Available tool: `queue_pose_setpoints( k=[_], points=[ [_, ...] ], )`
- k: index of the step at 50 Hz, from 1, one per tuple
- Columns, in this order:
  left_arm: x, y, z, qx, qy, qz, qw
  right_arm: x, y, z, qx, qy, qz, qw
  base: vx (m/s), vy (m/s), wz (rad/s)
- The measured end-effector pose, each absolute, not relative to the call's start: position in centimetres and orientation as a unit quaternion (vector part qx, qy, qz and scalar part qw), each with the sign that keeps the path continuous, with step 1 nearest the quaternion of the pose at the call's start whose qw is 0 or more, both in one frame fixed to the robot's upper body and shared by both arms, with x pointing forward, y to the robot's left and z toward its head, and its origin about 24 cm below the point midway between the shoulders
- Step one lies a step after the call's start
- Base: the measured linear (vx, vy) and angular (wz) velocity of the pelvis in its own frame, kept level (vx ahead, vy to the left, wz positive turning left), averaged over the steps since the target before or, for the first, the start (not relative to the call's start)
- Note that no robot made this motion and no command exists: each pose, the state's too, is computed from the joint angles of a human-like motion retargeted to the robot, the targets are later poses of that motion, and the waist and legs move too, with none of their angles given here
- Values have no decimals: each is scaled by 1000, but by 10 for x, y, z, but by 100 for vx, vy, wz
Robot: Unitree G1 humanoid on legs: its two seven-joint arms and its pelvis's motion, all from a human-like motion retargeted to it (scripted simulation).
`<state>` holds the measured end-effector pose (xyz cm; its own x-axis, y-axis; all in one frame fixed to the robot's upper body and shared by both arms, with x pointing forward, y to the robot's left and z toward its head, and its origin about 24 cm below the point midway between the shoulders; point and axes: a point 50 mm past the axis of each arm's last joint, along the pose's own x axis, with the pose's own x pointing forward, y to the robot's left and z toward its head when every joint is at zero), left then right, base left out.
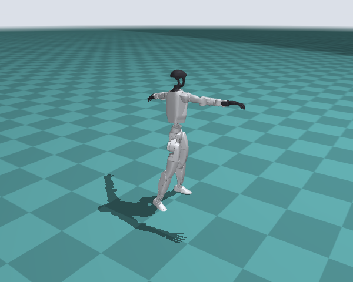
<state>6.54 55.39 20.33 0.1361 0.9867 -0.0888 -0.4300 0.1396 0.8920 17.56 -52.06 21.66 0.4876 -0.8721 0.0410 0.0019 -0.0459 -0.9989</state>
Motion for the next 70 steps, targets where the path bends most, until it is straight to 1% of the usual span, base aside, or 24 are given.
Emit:
queue_pose_setpoints(
  k=[5,9,16,20,25,34,46,50,54,59,65,67,70],
  points=[
    [15,556,182,301,399,580,643,215,-502,240,-683,315,-332,570,3,1,69],
    [-23,553,170,250,401,622,624,240,-487,262,-709,277,-331,557,3,3,85],
    [-63,545,148,172,401,654,618,273,-463,287,-711,231,-332,576,2,4,74],
    [-71,540,135,154,412,648,621,287,-450,295,-714,215,-324,581,1,3,42],
    [-68,539,126,151,416,640,628,297,-440,302,-718,202,-319,585,0,1,4],
    [-38,542,122,174,404,608,661,292,-446,300,-702,213,-322,598,0,3,-46],
    [1,545,126,225,398,562,689,242,-487,277,-670,294,-340,591,-1,3,-98],
    [22,545,127,247,394,541,701,220,-502,257,-645,327,-349,596,-1,2,-114],
    [47,544,132,280,387,516,711,193,-516,222,-606,375,-352,607,-1,1,-114],
    [82,544,154,329,364,493,719,142,-529,160,-550,454,-338,615,-1,0,-118],
    [112,542,184,380,323,492,713,69,-528,96,-504,540,-315,596,0,-2,-122],
    [120,541,193,396,308,495,709,42,-525,78,-474,562,-327,594,1,-2,-122],
    [132,539,204,421,291,492,704,-2,-516,54,-403,585,-371,598,1,-1,-123]
  ],
)
